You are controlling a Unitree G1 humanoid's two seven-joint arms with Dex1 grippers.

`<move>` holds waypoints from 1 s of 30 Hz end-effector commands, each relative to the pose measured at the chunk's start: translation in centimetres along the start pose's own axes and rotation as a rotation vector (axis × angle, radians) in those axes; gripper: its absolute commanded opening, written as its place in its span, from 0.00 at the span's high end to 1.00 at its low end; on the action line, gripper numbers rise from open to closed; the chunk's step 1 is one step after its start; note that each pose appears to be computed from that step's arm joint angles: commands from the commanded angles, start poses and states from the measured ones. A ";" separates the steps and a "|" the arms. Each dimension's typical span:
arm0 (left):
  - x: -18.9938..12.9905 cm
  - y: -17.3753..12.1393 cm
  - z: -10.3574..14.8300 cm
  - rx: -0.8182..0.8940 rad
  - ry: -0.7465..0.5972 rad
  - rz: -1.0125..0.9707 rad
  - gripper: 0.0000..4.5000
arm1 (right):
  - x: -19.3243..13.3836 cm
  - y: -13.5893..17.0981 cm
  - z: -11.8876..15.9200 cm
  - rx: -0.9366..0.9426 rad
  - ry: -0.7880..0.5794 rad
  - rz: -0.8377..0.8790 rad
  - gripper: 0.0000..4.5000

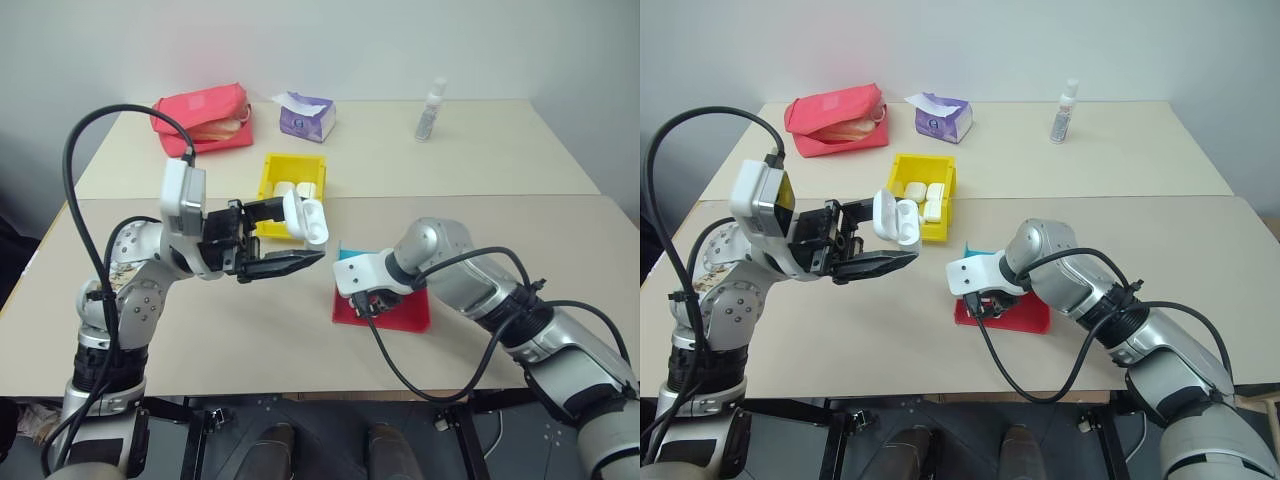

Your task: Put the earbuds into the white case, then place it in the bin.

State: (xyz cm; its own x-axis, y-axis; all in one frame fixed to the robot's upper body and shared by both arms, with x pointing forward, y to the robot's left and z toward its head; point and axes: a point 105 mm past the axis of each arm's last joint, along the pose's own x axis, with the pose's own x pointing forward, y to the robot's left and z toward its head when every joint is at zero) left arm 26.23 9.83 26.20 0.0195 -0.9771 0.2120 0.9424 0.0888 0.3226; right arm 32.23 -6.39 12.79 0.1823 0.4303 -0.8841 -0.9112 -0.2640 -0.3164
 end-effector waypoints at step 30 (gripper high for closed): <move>1.2 0.4 1.6 -0.004 -0.076 -0.114 0.38 | -11.8 2.1 1.6 0.245 -0.709 -0.651 0.86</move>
State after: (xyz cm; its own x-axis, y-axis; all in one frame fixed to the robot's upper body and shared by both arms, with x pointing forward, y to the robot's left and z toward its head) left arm 26.43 9.29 27.24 -0.0664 -0.9699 0.2344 0.9500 0.0103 0.3119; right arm 28.50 -10.38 20.21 0.4592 0.8500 -0.2582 -0.8255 0.3009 -0.4775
